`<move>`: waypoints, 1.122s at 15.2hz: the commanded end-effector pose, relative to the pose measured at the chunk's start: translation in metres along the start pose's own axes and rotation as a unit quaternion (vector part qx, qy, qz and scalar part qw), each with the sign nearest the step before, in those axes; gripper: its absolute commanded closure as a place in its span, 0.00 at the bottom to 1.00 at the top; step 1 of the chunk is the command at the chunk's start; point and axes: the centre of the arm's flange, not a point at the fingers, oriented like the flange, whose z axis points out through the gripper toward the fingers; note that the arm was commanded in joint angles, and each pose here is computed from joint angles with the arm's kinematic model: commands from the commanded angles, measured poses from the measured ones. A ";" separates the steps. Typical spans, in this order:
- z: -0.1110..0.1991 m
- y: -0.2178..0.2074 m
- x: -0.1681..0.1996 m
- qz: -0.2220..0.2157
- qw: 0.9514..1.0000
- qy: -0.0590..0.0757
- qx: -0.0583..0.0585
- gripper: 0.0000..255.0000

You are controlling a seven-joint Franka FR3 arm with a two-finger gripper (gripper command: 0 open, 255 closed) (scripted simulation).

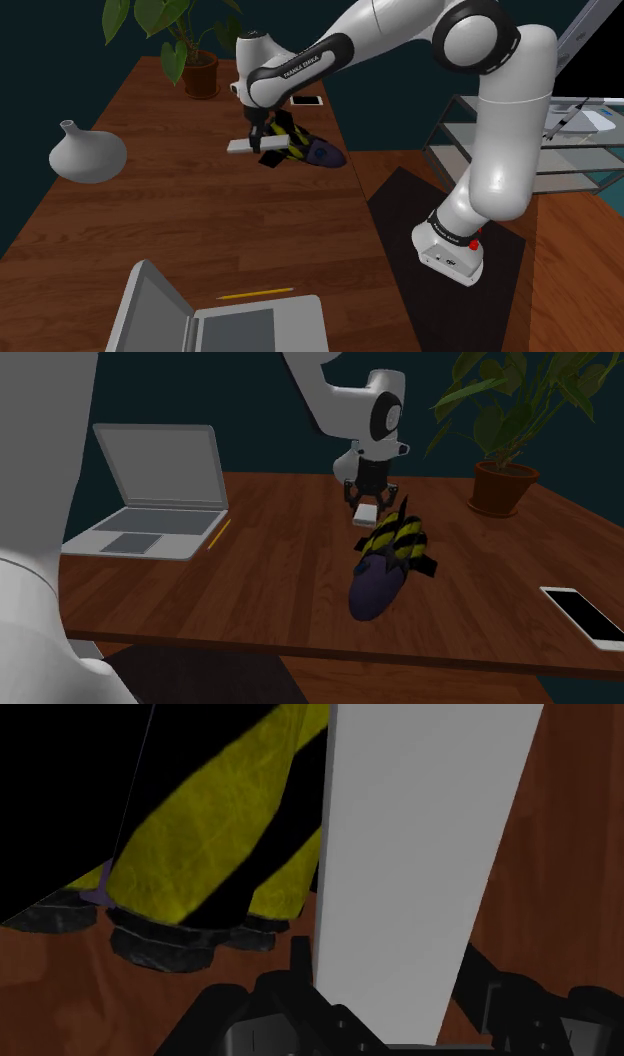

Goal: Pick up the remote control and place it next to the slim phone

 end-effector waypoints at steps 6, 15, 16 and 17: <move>-0.002 0.095 -0.037 0.003 1.000 -0.004 0.000 1.00; -0.006 0.205 -0.081 0.003 1.000 -0.004 0.000 1.00; -0.006 0.217 -0.086 0.003 1.000 -0.004 0.000 1.00; -0.006 0.230 -0.090 0.003 1.000 -0.004 0.000 1.00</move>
